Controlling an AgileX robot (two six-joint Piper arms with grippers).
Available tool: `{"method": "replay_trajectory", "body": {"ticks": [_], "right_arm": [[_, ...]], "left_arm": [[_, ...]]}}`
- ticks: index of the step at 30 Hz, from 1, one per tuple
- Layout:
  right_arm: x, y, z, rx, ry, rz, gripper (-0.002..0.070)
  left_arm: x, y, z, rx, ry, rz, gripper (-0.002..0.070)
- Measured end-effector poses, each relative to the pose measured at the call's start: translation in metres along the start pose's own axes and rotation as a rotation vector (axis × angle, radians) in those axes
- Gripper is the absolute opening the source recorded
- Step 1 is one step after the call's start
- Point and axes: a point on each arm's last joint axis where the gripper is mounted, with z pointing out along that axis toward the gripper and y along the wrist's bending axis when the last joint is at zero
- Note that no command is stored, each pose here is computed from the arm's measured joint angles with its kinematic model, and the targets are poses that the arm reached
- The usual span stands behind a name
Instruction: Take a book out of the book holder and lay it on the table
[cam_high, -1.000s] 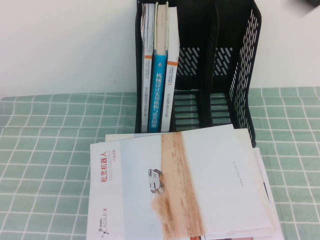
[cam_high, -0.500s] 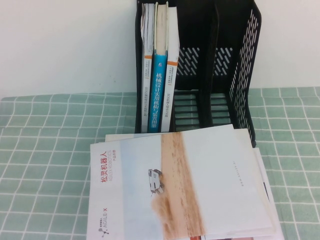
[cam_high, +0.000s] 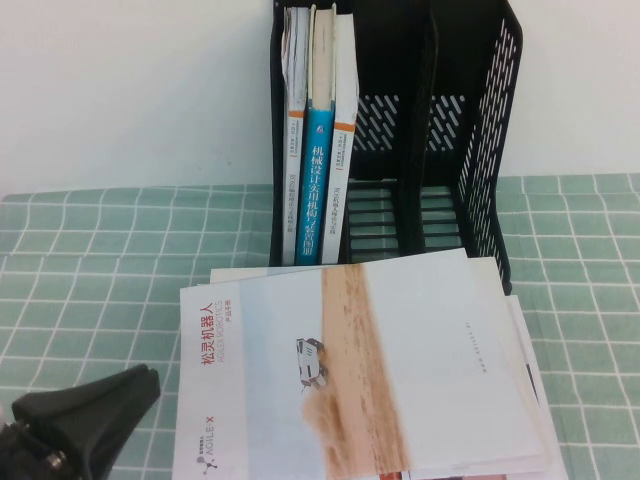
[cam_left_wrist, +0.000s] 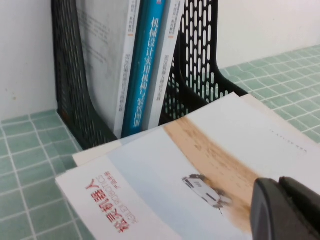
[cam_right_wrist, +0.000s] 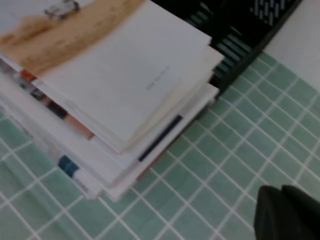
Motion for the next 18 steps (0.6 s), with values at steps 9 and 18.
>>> {"method": "replay_trajectory", "body": {"ticks": [9,18], "right_arm": [[0.049,0.028,0.022,-0.086,-0.13,0.08,-0.0002],[0.047,0.029,0.02,-0.105,-0.167,0.105,-0.0002]], "left_arm": [[0.002,-0.002,0.0,0.021,-0.002,-0.056,-0.0002],[0.001,-0.002,0.0,0.022,-0.003,-0.055,-0.0002]]}}
